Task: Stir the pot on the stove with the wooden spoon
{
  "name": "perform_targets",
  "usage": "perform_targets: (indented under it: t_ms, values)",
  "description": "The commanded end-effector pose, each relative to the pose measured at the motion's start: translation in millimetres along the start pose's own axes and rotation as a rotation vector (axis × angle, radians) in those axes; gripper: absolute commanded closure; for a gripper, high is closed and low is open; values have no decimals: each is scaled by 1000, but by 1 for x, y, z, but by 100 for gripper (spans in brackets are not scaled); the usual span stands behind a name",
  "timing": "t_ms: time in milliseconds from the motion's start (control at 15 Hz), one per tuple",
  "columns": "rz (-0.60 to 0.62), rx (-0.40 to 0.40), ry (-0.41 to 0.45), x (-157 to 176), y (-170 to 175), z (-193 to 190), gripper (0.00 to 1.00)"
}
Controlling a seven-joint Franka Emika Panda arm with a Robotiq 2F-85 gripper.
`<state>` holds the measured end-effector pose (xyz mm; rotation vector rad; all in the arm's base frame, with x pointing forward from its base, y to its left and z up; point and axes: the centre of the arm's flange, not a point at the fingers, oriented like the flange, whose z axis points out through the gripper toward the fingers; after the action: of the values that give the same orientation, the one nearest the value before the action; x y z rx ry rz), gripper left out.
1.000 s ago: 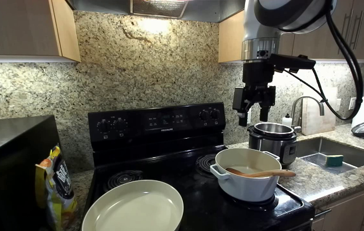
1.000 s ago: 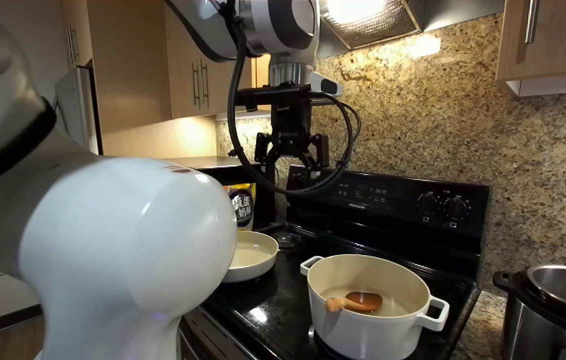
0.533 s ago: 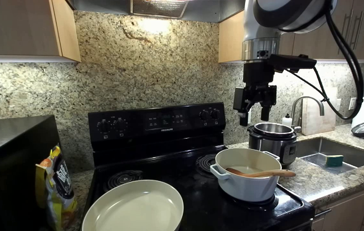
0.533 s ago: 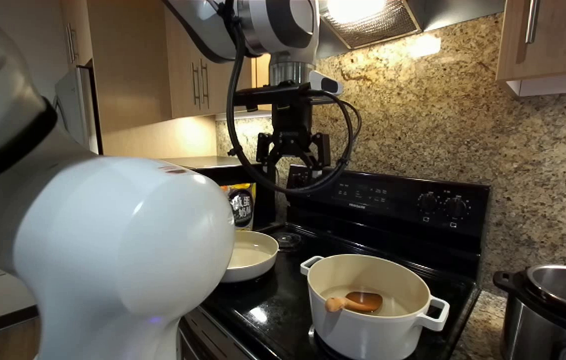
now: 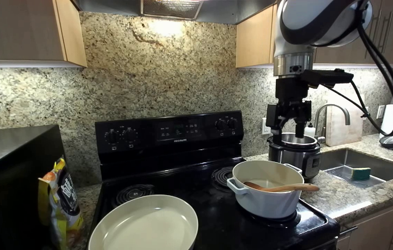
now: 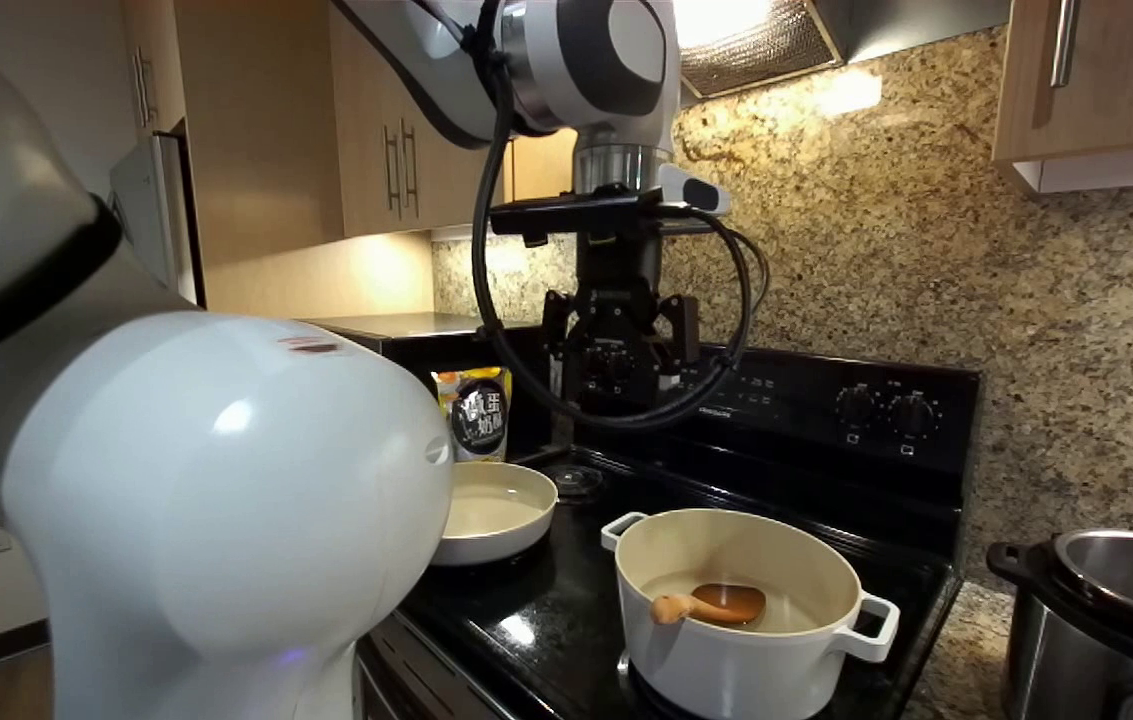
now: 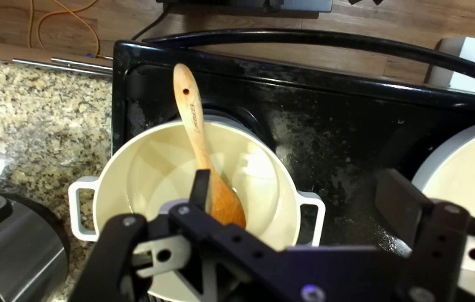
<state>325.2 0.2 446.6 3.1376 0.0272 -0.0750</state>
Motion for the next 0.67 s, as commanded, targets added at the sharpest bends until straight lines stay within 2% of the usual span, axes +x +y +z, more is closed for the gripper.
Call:
perform_targets:
  t_ms: [0,200,267,600]
  values:
    - [1,41,-2,-7,34,34,0]
    - [62,93,-17,-18,53,65,0]
    - [59,58,-25,-13,43,44,0]
    - [64,52,-23,-13,44,44,0]
